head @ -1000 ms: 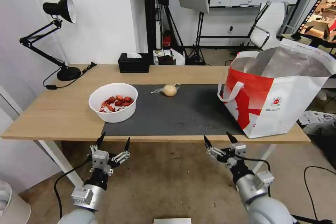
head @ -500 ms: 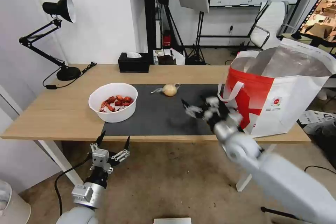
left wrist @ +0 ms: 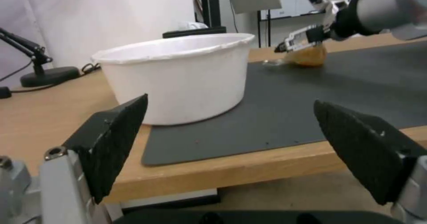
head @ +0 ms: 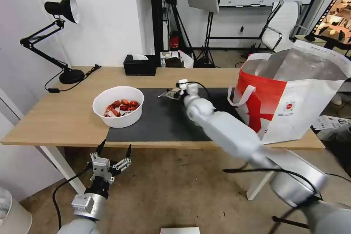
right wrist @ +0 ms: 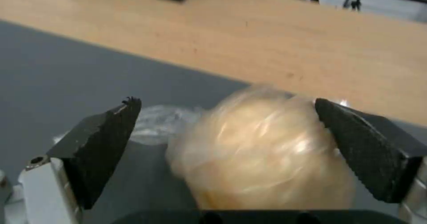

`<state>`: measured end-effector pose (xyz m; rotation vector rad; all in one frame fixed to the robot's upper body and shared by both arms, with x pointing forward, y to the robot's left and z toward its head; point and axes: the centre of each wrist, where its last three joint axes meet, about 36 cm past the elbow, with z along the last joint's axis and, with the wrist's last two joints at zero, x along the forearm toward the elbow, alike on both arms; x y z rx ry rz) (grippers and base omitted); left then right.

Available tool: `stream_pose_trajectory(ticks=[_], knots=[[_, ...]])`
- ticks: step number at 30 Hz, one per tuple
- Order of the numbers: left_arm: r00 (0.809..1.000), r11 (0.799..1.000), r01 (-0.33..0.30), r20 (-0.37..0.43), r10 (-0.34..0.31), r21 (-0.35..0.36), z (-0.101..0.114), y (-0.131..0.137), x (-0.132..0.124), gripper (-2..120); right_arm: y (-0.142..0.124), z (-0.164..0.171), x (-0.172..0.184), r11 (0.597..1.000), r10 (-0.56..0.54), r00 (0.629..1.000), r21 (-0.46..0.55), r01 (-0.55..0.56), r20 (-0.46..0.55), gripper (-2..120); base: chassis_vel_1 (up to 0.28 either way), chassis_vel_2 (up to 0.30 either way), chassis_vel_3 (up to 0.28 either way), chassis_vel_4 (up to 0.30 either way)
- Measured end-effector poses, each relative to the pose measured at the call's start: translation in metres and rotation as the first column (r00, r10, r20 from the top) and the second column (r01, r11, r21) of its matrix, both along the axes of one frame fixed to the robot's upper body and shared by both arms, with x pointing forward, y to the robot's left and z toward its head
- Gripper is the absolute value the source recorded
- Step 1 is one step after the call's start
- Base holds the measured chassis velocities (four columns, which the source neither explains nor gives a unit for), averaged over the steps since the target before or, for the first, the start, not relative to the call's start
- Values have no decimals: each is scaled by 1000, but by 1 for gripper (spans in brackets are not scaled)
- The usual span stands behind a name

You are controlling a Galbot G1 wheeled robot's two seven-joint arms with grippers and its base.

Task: Pick up the trash from the table and place it into the takeout bag.

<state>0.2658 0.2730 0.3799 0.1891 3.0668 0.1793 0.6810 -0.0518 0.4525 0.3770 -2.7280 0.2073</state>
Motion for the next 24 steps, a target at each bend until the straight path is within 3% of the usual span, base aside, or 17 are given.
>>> stream_pose_trajectory(ticks=[5, 11, 14, 18, 20, 21, 24], knots=[[1000, 1000, -5, 1, 5, 0, -2, 3, -1, 100, 7, -12, 2, 997, -42, 998, -60, 39, -42, 100, 0, 0, 0, 0], [1000, 1000, -1, 2, 1, -2, -3, 2, 0, 100, 8, -16, 0, 998, -50, 998, -47, 47, -50, 94, 0, 0, 0, 0], [1000, 1000, 2, 2, -2, -4, -3, 0, 0, 100, 6, -15, -1, 998, -52, 998, -40, 50, -45, 80, 0, 0, 0, 0], [1000, 1000, 2, 2, -2, -5, -4, 0, 0, 100, 3, -13, -1, 998, -55, 998, -40, 54, -41, 75, 0, 0, 0, 0], [1000, 1000, 2, 3, -2, -5, -4, 0, -1, 100, -2, -11, -2, 997, -64, 997, -35, 63, -35, 60, 0, 0, 0, 0], [1000, 1000, 2, 3, -2, -5, -4, 0, -1, 100, -2, -11, -2, 997, -64, 997, -35, 63, -35, 60, 0, 0, 0, 0], [1000, 1000, 2, 5, -2, -7, -4, 0, -2, 100, -12, 2, -13, 998, -58, 998, 13, 58, -6, 45, 0, 0, 0, 0]])
